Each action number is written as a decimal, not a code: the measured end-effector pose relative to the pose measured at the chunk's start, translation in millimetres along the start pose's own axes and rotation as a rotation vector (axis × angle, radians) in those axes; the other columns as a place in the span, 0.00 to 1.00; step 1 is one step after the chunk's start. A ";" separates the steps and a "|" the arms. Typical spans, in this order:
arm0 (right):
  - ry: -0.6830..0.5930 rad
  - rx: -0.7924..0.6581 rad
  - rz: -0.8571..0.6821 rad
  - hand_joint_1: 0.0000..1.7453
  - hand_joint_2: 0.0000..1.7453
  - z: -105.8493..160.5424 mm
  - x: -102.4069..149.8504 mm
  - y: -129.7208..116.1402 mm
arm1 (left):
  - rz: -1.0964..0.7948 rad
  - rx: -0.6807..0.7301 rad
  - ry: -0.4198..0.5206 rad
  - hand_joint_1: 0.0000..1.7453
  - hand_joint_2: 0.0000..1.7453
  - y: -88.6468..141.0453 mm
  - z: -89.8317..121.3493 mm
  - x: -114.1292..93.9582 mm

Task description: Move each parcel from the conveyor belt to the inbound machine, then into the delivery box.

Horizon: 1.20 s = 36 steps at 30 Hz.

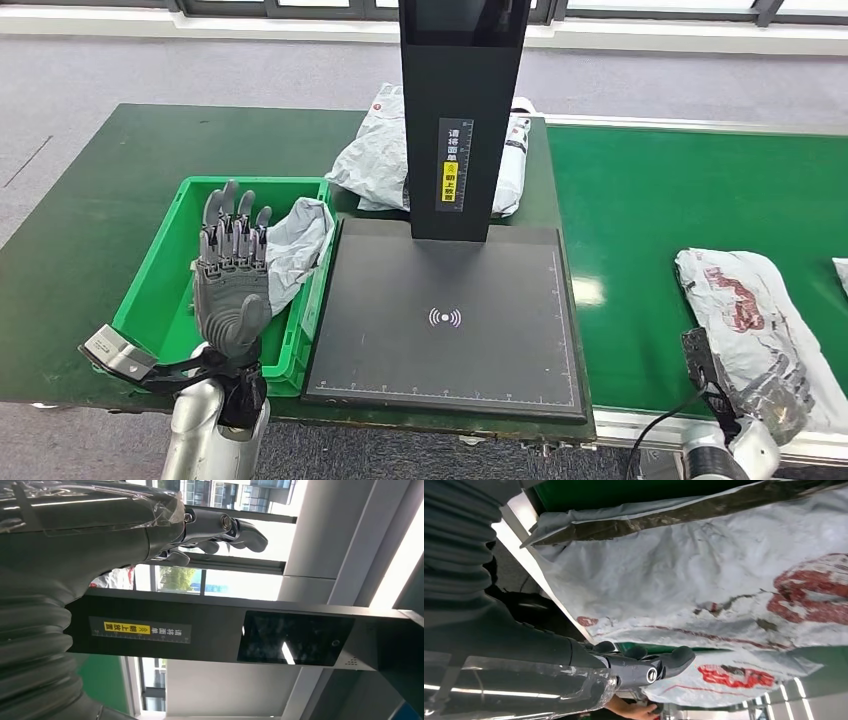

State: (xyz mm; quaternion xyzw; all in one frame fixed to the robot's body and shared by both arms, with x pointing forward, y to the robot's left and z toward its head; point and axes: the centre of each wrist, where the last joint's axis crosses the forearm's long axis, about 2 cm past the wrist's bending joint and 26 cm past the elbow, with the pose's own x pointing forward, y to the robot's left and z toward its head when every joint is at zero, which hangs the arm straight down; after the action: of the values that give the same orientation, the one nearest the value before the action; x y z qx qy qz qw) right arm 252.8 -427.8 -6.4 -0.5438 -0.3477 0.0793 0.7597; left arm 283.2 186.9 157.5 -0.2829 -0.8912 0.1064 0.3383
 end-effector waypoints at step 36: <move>0.109 0.056 0.059 0.82 1.00 4.2 -10.7 4.5 | -0.032 0.021 0.049 0.00 1.00 1.9 12.2 -4.3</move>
State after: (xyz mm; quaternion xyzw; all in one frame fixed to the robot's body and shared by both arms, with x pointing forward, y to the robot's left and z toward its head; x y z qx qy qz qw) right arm 243.5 -428.1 -14.4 -0.5358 -0.2872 0.0813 0.7898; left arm 278.6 186.0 145.3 -0.2676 -0.8859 0.1034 0.3646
